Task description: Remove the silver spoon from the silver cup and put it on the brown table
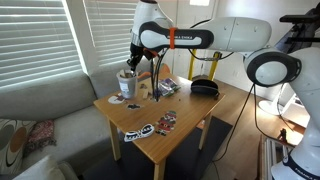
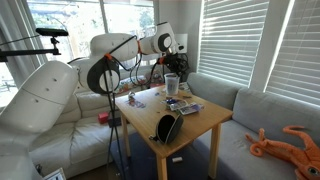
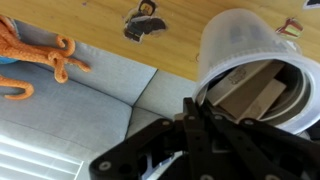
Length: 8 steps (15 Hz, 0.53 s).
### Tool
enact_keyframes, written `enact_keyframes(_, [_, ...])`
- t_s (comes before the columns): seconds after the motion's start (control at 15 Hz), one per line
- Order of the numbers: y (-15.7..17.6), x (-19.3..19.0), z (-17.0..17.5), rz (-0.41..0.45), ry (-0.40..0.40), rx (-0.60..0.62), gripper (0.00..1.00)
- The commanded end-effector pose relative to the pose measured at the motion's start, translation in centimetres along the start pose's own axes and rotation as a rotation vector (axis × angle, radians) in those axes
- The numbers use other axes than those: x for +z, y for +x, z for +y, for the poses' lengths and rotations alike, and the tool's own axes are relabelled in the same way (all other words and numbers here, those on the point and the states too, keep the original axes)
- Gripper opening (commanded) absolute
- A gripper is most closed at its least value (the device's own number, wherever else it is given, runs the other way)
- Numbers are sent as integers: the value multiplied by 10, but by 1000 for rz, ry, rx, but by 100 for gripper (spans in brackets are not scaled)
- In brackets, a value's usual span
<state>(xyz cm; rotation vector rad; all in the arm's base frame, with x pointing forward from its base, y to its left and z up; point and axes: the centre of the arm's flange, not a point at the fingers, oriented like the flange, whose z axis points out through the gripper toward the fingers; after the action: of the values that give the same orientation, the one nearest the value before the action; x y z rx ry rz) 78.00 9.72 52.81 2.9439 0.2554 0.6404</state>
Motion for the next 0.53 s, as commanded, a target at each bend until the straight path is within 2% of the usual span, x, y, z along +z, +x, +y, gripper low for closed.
enact_keyframes(0.0, [11,-19,-11,17,-30,-15,1])
enact_keyframes(0.2, [6,-44,-21,47,-38,-40,1])
enact_keyframes(0.33, [5,-60,-24,38,-79,-47,1])
enact_keyframes(0.47, [5,-63,-21,-7,-147,-38,1])
